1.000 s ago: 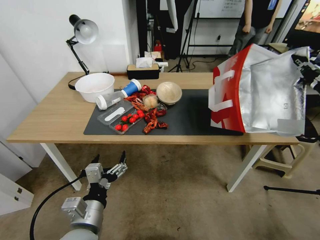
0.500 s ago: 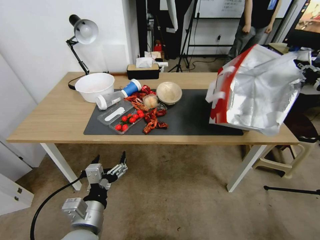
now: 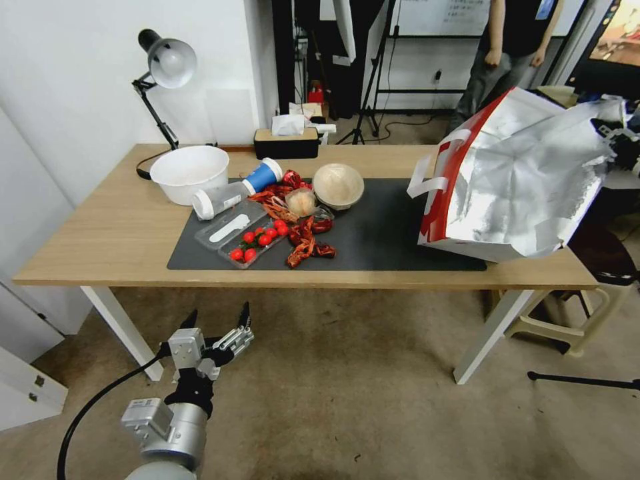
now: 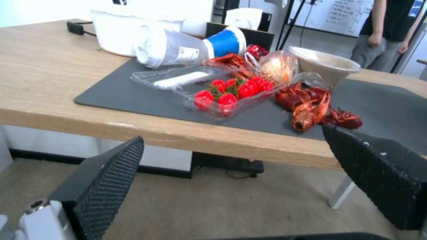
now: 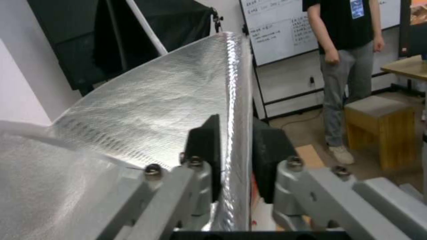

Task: Pick up the food delivery bag from the floor and place it on the table.

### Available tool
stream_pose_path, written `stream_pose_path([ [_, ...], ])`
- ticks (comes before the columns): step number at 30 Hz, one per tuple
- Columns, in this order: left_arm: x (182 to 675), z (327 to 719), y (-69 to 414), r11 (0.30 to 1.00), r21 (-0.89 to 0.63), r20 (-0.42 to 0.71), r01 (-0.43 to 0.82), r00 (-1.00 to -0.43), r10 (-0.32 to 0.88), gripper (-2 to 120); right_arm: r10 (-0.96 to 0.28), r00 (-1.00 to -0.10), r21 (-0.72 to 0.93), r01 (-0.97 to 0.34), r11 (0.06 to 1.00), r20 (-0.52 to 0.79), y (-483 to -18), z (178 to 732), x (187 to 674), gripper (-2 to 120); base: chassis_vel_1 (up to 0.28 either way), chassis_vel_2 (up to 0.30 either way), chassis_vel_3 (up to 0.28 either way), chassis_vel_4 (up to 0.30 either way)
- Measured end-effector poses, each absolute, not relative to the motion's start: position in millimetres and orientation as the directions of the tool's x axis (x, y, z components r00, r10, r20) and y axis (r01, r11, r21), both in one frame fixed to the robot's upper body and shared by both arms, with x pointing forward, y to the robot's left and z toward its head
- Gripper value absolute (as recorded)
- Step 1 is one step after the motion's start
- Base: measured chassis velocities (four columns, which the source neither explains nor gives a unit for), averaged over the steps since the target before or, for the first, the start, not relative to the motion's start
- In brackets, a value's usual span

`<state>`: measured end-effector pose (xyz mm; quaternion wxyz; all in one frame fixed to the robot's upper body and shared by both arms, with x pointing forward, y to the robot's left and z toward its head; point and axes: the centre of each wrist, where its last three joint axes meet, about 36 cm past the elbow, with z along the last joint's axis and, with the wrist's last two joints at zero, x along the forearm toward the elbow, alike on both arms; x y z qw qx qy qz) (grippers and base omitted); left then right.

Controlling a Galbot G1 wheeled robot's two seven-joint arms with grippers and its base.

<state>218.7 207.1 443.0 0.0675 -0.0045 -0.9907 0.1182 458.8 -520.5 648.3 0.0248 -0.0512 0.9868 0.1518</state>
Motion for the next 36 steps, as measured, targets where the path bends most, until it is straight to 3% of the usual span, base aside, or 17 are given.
stream_pose_path([
  [2, 218.7, 443.0, 207.1, 0.972, -0.235, 0.132, -0.007, -0.991, 0.025, 100, -0.094, -0.993, 0.297, -0.109, 0.949, -0.065, -520.0, 648.5, 459.2, 20, 0.000, 0.000, 0.000, 0.000],
  [3, 218.7, 443.0, 207.1, 0.972, -0.233, 0.130, -0.008, -0.991, 0.023, 100, -0.093, -0.993, 0.296, -0.110, 0.949, -0.070, -519.5, 649.2, 460.2, 28, 0.000, 0.000, 0.000, 0.000],
  [12, 219.0, 443.1, 207.2, 0.973, -0.232, 0.128, -0.012, -0.992, 0.019, 100, -0.093, -0.992, 0.269, -0.114, 0.956, -0.090, -518.2, 652.0, 461.7, 57, 0.000, 0.000, 0.000, 0.000],
  [16, 219.1, 443.1, 206.9, 0.972, -0.234, 0.128, -0.017, -0.992, 0.013, 100, -0.101, -0.991, 0.262, -0.122, 0.957, -0.092, -515.9, 652.9, 461.8, 77, 0.000, 0.000, 0.000, 0.000],
  [20, 219.1, 443.0, 207.1, 0.972, -0.233, 0.131, -0.027, -0.991, 0.003, 100, -0.109, -0.990, 0.262, -0.129, 0.956, -0.089, -513.1, 651.8, 461.1, 85, 0.000, 0.000, 0.000, 0.000],
  [23, 218.5, 442.6, 207.3, 0.972, -0.233, 0.135, -0.033, -0.991, -0.001, 100, -0.119, -0.989, 0.267, -0.139, 0.954, -0.089, -508.4, 648.7, 459.6, 98, 0.000, 0.000, 0.000, 0.000],
  [36, 218.8, 445.2, 208.9, 0.972, -0.232, 0.129, -0.036, -0.992, -0.006, 100, -0.127, -0.988, 0.270, -0.147, 0.952, -0.092, -502.5, 647.4, 456.3, 100, 0.000, 0.000, 0.000, 0.000],
])
